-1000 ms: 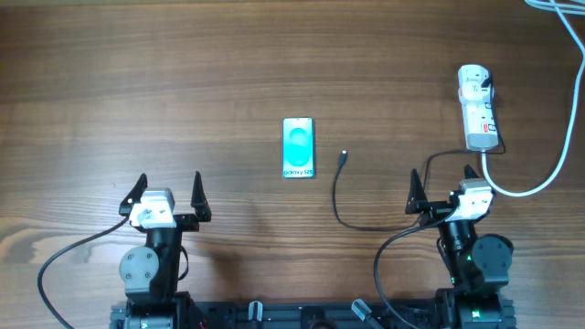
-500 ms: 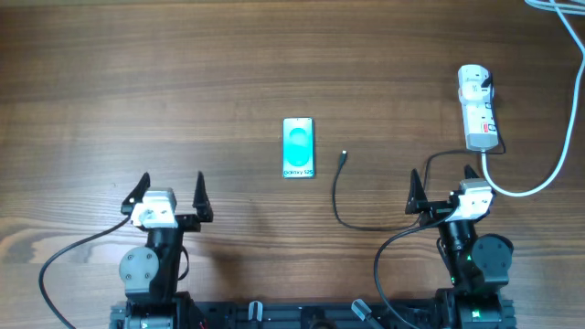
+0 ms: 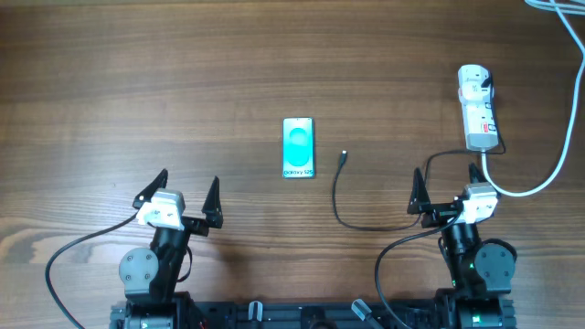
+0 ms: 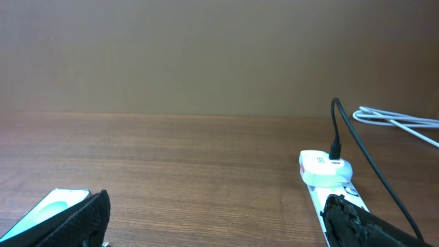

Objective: Plug charger to phone and switch on socket
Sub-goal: 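Move the left gripper forward over the Galaxy S25 phone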

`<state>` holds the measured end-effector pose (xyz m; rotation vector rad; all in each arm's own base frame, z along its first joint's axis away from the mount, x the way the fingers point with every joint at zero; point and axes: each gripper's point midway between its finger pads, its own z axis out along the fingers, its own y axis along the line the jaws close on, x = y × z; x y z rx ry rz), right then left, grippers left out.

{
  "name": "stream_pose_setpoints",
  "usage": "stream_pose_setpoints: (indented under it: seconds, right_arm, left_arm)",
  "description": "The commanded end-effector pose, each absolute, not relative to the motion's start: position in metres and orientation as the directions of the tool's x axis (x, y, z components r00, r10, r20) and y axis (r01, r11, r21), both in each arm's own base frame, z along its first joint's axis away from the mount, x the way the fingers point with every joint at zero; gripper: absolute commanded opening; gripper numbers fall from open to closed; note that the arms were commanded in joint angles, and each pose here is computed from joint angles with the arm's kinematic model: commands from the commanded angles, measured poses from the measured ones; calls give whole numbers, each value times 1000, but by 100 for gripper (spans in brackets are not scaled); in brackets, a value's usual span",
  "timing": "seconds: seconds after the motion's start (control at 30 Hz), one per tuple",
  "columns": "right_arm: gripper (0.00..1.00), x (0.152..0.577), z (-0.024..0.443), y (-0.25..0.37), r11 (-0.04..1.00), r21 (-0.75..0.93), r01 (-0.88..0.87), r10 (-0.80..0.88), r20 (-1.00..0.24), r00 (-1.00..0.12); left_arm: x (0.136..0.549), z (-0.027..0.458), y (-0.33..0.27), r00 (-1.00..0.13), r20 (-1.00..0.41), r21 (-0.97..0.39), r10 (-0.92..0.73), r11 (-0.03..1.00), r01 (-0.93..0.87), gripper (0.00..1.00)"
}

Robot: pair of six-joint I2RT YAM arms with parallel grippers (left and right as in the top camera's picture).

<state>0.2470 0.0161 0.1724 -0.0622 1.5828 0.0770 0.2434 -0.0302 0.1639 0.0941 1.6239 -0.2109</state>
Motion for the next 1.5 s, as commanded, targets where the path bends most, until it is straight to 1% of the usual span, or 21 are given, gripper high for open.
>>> stream_pose_setpoints:
  seconds: [0.0, 0.1, 0.2, 0.33, 0.4, 0.5, 0.63, 0.73, 0.8, 0.9, 0.97, 1.03, 1.13, 1.2, 1.3, 1.4, 1.47]
  right_arm:
    - [100, 246, 176, 14, 997, 0, -76, 0, -1000, 3]
    - [100, 246, 176, 14, 997, 0, -76, 0, -1000, 3]
    - [100, 246, 175, 14, 997, 0, -76, 0, -1000, 2]
    - [100, 246, 175, 14, 997, 0, -76, 0, -1000, 2]
    - [100, 246, 175, 14, 997, 0, -75, 1, -1000, 2]
    - [100, 246, 175, 14, 997, 0, -76, 0, -1000, 2]
    - [100, 246, 175, 14, 997, 0, -75, 0, -1000, 2]
    - [100, 246, 175, 14, 997, 0, -76, 0, -1000, 2]
    - [100, 246, 175, 14, 997, 0, -76, 0, -1000, 2]
    - [100, 246, 175, 14, 997, 0, -76, 0, -1000, 2]
    - [100, 246, 175, 14, 997, 0, -76, 0, -1000, 2]
    - [100, 246, 175, 14, 997, 0, -75, 0, -1000, 2]
    - [100, 246, 175, 14, 997, 0, -76, 0, -1000, 2]
    - [100, 246, 175, 14, 997, 0, -76, 0, -1000, 2]
    - [100, 246, 175, 14, 997, 0, -76, 0, -1000, 2]
    - [100, 246, 175, 14, 997, 0, -76, 0, -1000, 2]
    - [100, 246, 175, 14, 997, 0, -76, 0, -1000, 2]
  left_arm:
    - [242, 164, -35, -63, -995, -92, -80, 973, 212, 100]
    - [242, 164, -35, -65, -994, -99, -87, 972, 211, 100]
    - [243, 164, -31, -71, -989, -143, -131, 971, 190, 100]
    - [242, 168, -31, -66, -989, -142, -131, 971, 191, 100]
    - [241, 175, -27, -73, -989, -142, -132, 976, 163, 100]
    - [237, 187, -22, -105, -985, -147, -134, 981, 128, 100]
    - [235, 204, -24, -198, -970, -164, -137, 979, 125, 99]
    - [239, 210, -37, -270, -953, -193, -138, 963, 187, 100]
    - [242, 218, -52, -288, -948, -219, -138, 938, 270, 100]
    - [242, 241, -83, -228, -966, -220, -124, 857, 467, 100]
    - [229, 255, -105, -191, -975, -205, -109, 769, 605, 100]
    - [225, 268, -111, -154, -980, -198, -128, 736, 648, 100]
    - [232, 276, -102, -203, -950, -313, -239, 752, 580, 100]
    - [235, 281, -102, -226, -937, -348, -265, 745, 570, 100]
    - [242, 284, -101, -288, -921, -383, -262, 747, 544, 100]
    - [257, 281, -96, -392, -886, -424, -247, 772, 473, 100]
    - [268, 274, -93, -484, -842, -460, -239, 787, 411, 100]
